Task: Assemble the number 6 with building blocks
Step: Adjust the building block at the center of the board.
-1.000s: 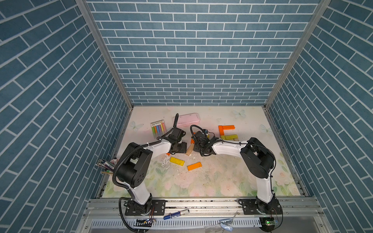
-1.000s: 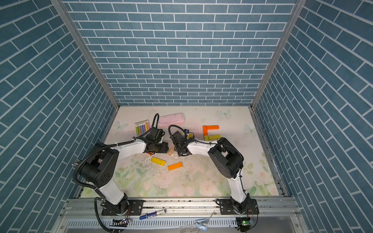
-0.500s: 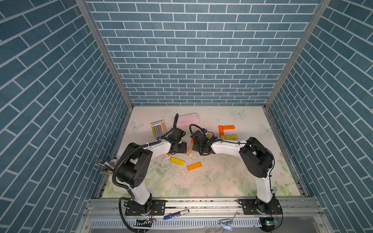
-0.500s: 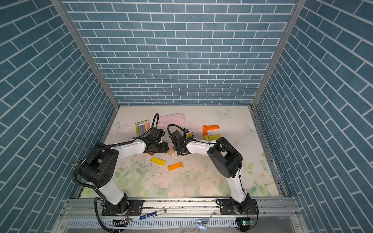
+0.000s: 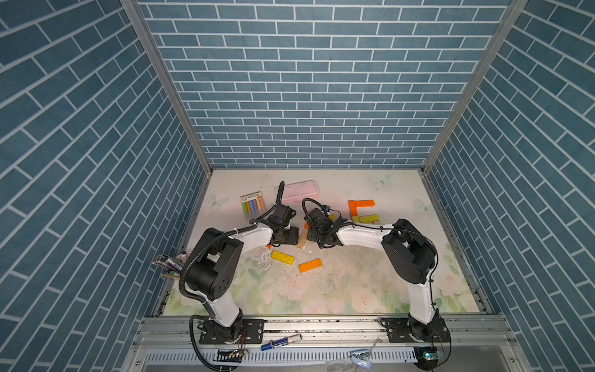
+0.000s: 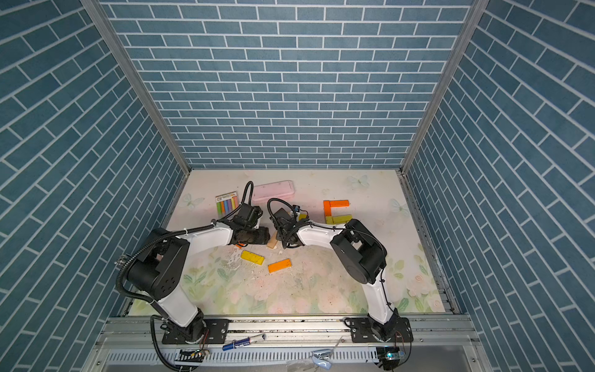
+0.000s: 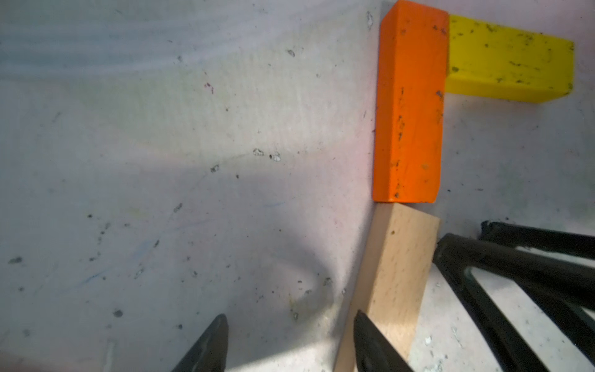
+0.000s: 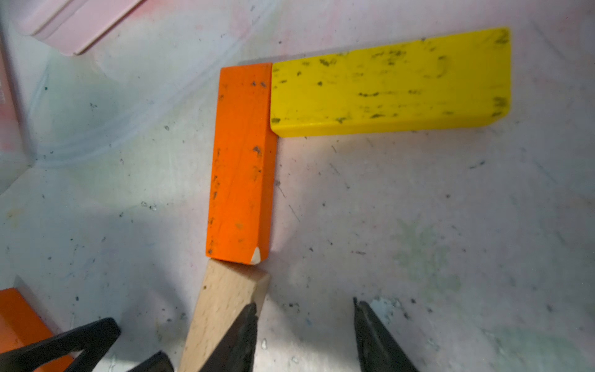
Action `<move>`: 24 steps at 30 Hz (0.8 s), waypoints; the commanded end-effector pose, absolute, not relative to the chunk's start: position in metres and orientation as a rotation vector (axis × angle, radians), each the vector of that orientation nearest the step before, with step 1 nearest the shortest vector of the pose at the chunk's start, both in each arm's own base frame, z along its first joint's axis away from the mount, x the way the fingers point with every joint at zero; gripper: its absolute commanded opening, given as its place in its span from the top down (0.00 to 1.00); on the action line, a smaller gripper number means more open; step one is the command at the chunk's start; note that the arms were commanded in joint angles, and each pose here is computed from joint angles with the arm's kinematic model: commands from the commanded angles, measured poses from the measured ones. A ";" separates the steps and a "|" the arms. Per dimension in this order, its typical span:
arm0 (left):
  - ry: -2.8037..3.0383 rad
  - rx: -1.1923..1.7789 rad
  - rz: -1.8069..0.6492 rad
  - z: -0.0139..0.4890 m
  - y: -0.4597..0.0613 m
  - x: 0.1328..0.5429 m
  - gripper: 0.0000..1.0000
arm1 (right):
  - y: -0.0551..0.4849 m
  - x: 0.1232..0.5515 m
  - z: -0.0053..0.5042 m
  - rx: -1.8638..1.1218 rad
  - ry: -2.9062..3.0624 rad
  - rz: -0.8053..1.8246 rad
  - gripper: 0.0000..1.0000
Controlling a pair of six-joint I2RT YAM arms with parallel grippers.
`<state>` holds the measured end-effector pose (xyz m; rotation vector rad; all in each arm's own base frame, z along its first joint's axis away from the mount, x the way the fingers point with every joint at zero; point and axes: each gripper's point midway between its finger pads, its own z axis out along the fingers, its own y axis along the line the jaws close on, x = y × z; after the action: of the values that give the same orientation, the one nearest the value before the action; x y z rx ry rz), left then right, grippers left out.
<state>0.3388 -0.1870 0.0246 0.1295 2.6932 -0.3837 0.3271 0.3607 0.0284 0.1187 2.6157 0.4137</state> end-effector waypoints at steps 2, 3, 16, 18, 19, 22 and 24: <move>2.842 0.092 -0.369 -0.004 -0.178 0.305 0.38 | 0.340 0.310 0.000 0.140 2.712 0.321 0.49; 2.844 0.091 -0.372 -0.005 -0.178 0.304 0.38 | 0.339 0.310 0.000 0.143 2.713 0.319 0.49; 2.838 0.081 -0.371 -0.002 -0.178 0.304 0.38 | 0.335 0.312 0.002 0.163 2.703 0.351 0.48; 2.831 0.074 -0.360 0.001 -0.176 0.304 0.38 | 0.333 0.313 0.004 0.165 2.693 0.364 0.48; 2.830 0.072 -0.355 0.002 -0.175 0.304 0.38 | 0.332 0.314 0.007 0.162 2.686 0.376 0.48; 2.820 0.065 -0.339 0.006 -0.172 0.303 0.39 | 0.333 0.315 0.021 0.105 2.646 0.421 0.48; 2.813 0.067 -0.332 0.010 -0.169 0.301 0.39 | 0.339 0.316 0.038 0.037 2.587 0.499 0.48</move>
<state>0.3295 -0.1853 0.0255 0.1062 2.7023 -0.4001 0.3254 0.3458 0.0314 0.1186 2.5867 0.4800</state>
